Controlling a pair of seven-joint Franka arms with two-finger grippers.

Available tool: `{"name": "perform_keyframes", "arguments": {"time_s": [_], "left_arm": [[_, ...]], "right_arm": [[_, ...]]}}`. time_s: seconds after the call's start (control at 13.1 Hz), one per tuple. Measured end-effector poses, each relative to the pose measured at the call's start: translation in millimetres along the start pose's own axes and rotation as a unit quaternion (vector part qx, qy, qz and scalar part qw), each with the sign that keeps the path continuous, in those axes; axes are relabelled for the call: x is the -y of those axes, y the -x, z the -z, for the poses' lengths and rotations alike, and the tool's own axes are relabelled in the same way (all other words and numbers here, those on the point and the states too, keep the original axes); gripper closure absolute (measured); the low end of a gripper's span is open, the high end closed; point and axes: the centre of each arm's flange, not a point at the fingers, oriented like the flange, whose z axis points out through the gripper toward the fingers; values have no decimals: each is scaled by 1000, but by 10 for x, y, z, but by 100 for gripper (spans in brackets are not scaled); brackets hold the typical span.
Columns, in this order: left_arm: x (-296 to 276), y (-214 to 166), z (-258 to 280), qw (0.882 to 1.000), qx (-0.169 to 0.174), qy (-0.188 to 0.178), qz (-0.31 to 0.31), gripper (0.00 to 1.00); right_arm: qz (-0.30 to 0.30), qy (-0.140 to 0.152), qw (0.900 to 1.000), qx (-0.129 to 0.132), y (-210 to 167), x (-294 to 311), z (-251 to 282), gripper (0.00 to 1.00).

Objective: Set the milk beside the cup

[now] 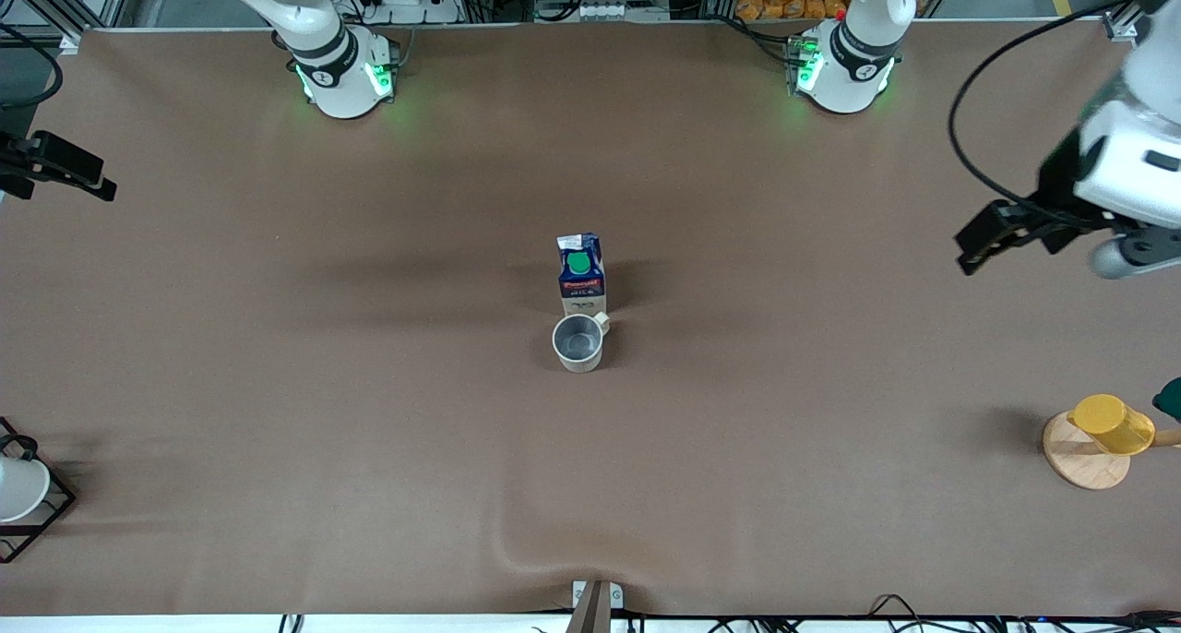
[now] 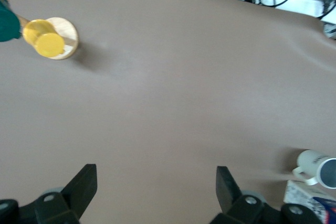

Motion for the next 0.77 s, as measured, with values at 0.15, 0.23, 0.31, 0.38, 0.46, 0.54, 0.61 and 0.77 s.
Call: {"name": "perform_keyframes", "arguments": {"time_s": [0.15,0.23,0.31,0.38,0.46,0.54,0.61,0.77], "left_arm": [[172,5,-29,1000,10,-6,-4,0],[246,40,-47,1000,14,-11,-12,0],[338,75,-61,1000,19,-12,-22,0],[445,109,-71,999,24,-10,-31,0],[530,143,-76,999,27,-10,-37,0],[580,172,-68,999,28,-10,-43,0],[590,195,-51,998,27,-10,-50,0],[548,224,-11,998,24,-9,-56,0]], "right_arm": [[-2,0,1000,1,-1,-21,-5,0],[-3,0,1000,1,-3,-31,-8,0],[-3,0,1000,2,-6,-33,-13,0],[-3,0,1000,2,-8,-33,-16,0],[-3,0,1000,2,-10,-33,-20,0],[-3,0,1000,2,-12,-33,-22,0],[-3,0,1000,3,-14,-33,-26,0],[-3,0,1000,4,-17,-36,-35,0]]}}
